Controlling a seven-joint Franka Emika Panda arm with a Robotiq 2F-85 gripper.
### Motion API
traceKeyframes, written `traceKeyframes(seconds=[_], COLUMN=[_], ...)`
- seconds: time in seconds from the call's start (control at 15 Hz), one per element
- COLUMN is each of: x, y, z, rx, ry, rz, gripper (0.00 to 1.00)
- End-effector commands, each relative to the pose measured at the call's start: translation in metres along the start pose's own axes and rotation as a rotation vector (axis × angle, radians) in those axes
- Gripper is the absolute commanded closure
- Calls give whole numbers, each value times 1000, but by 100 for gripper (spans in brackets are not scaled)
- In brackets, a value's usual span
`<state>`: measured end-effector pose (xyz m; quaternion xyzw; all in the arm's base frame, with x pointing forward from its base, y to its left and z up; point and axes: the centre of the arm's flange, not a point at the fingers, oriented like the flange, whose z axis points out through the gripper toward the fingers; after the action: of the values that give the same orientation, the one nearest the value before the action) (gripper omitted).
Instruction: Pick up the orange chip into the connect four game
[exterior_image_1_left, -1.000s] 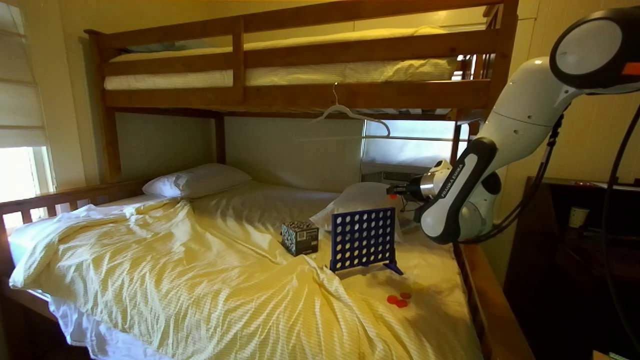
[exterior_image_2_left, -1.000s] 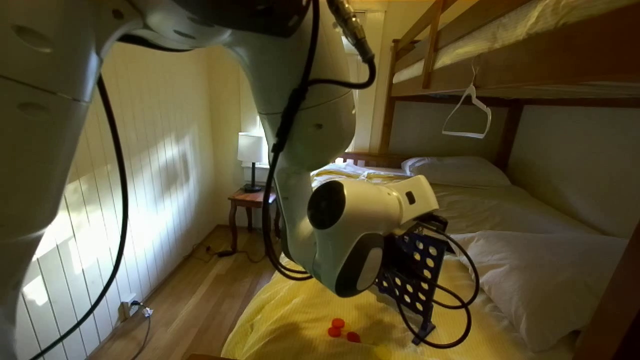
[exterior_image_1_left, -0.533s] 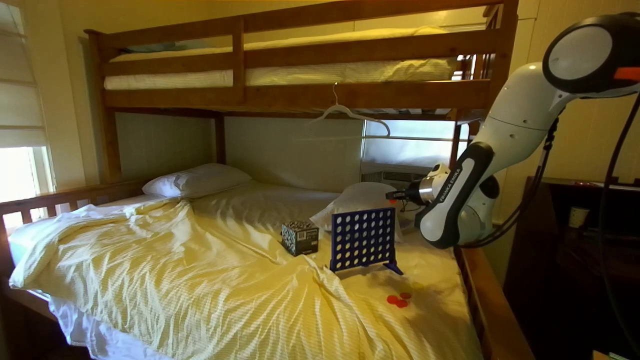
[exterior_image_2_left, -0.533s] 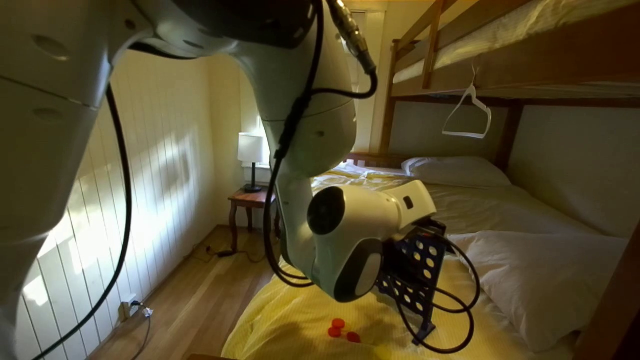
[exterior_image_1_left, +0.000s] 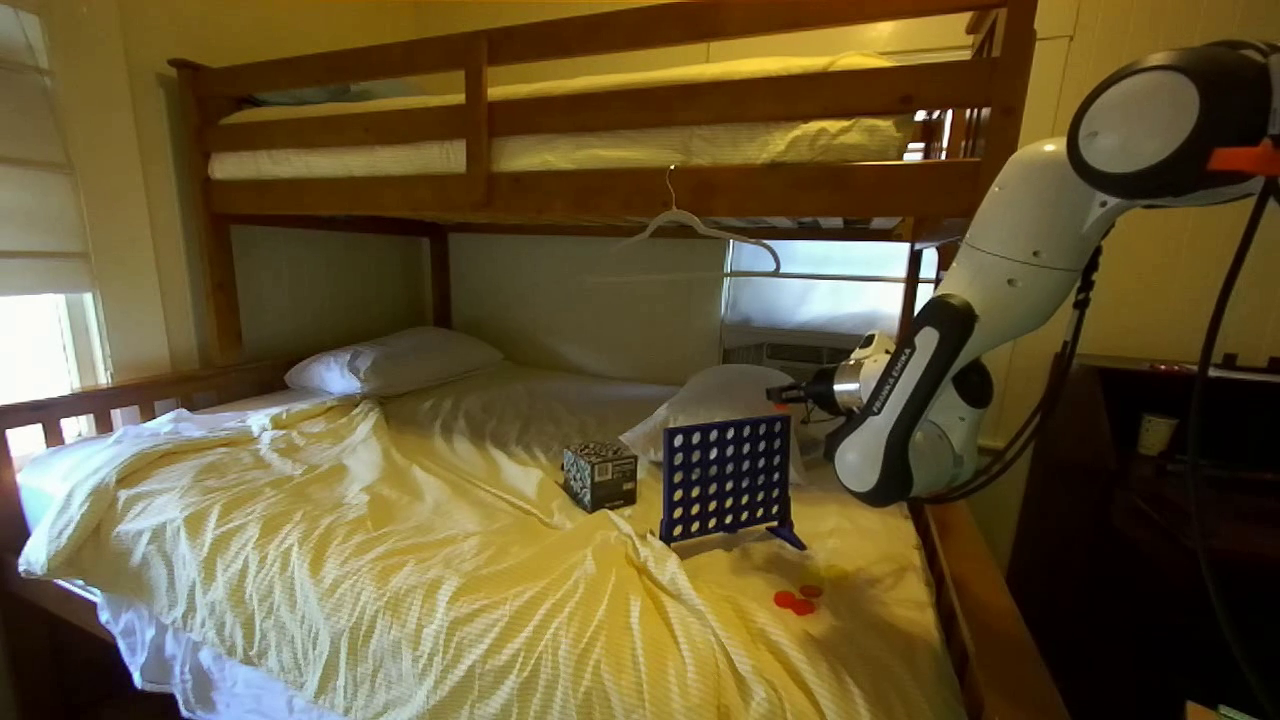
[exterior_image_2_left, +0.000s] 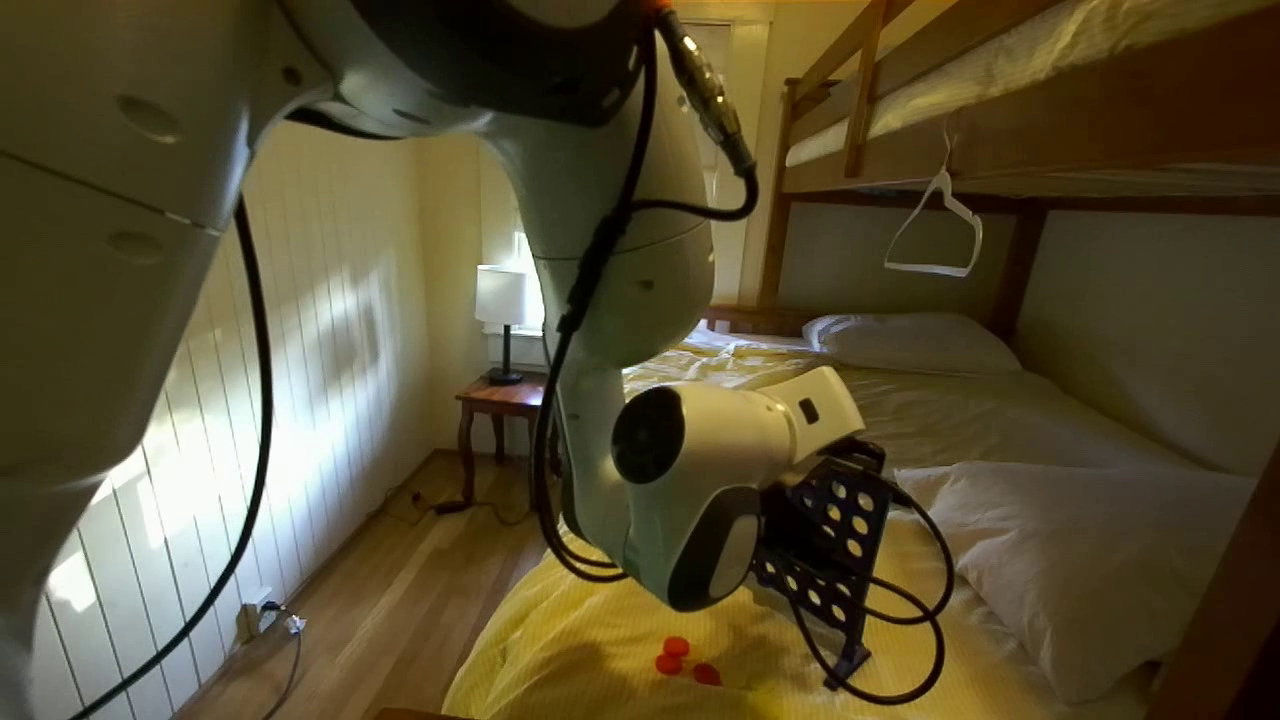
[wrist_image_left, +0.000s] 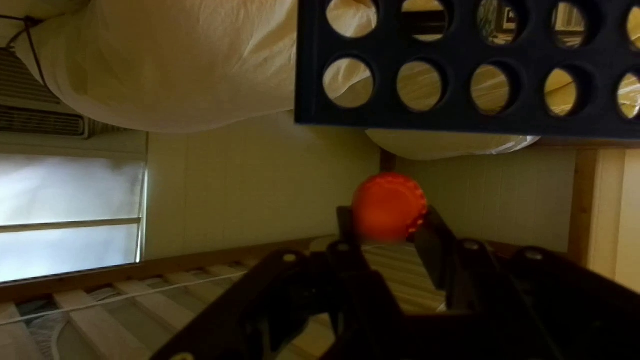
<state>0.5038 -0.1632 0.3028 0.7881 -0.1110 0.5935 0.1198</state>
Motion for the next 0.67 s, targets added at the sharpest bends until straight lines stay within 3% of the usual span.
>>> traceKeyframes(seconds=[0.0, 0.6], x=[-4, -6], y=[-5, -8], z=[10, 21], rx=[-7, -16], ry=[40, 61], rz=[-20, -27], gripper=[91, 91])
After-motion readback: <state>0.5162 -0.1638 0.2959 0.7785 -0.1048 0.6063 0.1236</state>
